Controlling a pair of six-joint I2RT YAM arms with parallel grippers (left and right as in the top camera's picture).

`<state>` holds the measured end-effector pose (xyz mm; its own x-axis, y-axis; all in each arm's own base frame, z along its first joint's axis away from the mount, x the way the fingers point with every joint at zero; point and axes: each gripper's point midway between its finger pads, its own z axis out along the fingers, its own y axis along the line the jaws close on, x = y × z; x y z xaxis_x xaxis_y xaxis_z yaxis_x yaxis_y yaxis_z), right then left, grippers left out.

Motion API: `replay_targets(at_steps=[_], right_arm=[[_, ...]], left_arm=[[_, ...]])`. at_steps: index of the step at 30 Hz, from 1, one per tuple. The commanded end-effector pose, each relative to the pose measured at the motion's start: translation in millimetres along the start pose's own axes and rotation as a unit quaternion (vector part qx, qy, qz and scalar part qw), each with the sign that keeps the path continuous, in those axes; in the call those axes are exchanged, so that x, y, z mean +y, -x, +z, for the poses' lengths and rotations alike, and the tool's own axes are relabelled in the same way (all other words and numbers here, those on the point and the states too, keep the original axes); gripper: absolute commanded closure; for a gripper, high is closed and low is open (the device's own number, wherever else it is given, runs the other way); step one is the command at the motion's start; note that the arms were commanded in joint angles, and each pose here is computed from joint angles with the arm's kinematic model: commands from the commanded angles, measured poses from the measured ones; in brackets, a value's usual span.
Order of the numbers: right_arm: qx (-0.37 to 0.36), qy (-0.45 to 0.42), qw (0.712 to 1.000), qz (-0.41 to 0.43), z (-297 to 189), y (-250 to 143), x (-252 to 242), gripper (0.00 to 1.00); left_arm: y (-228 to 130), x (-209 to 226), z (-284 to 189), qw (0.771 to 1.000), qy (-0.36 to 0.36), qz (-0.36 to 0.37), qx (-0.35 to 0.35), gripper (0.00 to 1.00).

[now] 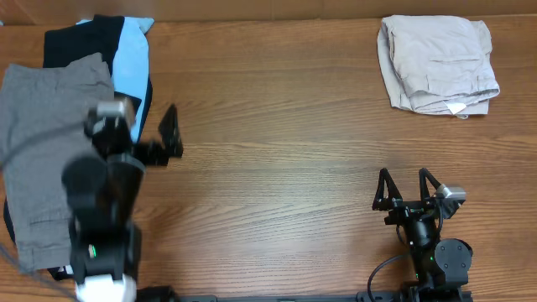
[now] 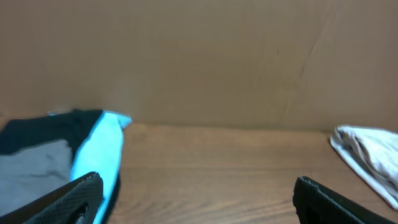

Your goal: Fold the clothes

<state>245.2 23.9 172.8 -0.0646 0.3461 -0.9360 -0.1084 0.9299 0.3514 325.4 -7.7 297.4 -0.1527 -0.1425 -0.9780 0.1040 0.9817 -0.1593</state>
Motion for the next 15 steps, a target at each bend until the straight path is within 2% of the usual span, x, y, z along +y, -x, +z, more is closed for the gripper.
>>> replay_targets(at_steps=[1, 7, 15], right_arm=[[-0.003, -0.002, 1.000, -0.001, 0.0, -1.3, -1.1, 0.00], [-0.003, -0.002, 1.000, -0.001, 0.0, -1.3, -1.1, 0.00], [-0.003, -0.002, 1.000, -0.001, 0.0, -1.3, -1.1, 0.00]], left_arm=[[-32.5, 1.7, -26.1, 0.999, -0.003, 0.017, -0.027, 0.00], [-69.4, 1.9, -52.6, 0.997, -0.005, 0.028, -0.075, 0.00], [-109.9, 6.0, -57.7, 0.996, -0.006, 0.031, -0.088, 0.00]])
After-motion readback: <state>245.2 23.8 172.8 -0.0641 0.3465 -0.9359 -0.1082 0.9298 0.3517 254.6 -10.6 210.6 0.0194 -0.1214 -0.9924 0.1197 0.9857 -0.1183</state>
